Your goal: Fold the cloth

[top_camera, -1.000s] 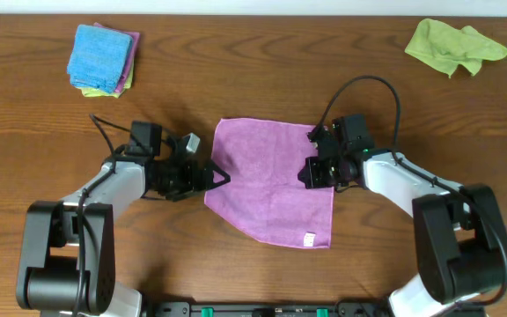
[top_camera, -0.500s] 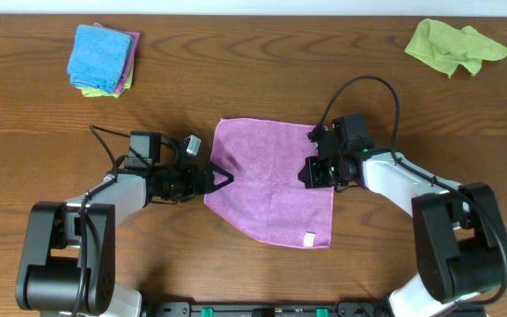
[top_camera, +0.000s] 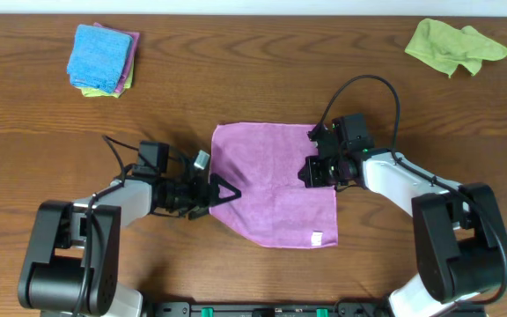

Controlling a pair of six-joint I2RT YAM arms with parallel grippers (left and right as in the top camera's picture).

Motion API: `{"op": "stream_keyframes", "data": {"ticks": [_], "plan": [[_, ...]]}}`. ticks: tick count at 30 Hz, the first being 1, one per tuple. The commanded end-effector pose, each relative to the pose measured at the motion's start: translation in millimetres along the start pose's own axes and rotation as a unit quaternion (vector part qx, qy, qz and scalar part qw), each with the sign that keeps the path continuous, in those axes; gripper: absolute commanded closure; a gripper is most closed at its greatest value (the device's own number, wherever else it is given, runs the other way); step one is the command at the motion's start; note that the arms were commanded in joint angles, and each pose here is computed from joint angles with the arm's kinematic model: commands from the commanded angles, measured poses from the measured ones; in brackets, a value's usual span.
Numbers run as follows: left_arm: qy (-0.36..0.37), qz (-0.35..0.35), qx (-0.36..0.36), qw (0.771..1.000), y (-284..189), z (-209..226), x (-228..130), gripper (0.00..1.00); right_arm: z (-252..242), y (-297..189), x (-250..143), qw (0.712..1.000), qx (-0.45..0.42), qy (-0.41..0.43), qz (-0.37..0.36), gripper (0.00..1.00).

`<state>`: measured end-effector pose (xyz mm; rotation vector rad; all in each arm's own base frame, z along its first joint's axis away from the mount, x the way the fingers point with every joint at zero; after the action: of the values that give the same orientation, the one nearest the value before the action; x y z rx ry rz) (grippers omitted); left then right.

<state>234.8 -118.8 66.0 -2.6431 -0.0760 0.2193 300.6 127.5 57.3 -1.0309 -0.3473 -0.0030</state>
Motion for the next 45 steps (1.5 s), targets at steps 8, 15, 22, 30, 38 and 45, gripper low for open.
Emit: {"op": "stream_keyframes", "data": {"ticks": [8,15,22,30,38,45], "plan": [[-0.048,0.057,-0.019,0.997,0,4,-26,0.05,-3,2,3,1.0,-0.022,0.002,-0.002,0.99],[-0.065,0.081,-0.071,0.992,-2,-7,-33,0.05,-5,2,4,1.0,-0.03,0.001,-0.005,0.99],[-0.08,0.103,-0.074,0.989,-4,-6,-45,0.05,-5,2,4,1.0,-0.031,-0.001,-0.005,0.98],[-0.084,0.121,0.012,0.989,-5,11,-61,0.05,-5,2,4,1.0,-0.03,-0.002,-0.007,0.99],[-0.067,0.155,0.03,0.985,7,8,-73,0.05,-5,2,4,1.0,-0.03,-0.002,-0.007,0.98],[-0.057,0.171,0.094,0.979,11,17,-81,0.05,-5,2,3,1.0,-0.03,0.0,-0.004,0.99]]}}
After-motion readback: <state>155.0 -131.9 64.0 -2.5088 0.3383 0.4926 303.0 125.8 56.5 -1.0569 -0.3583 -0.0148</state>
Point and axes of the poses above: each gripper's point midway between its finger pads, its own y axis out along the fingers, its own z axis along the line the jaws close on, x = y × z, the point moved 7 cm from there along -y, back along the fingers, and after that the axes turned 6 degrees about -y, right-handed, at the moved point
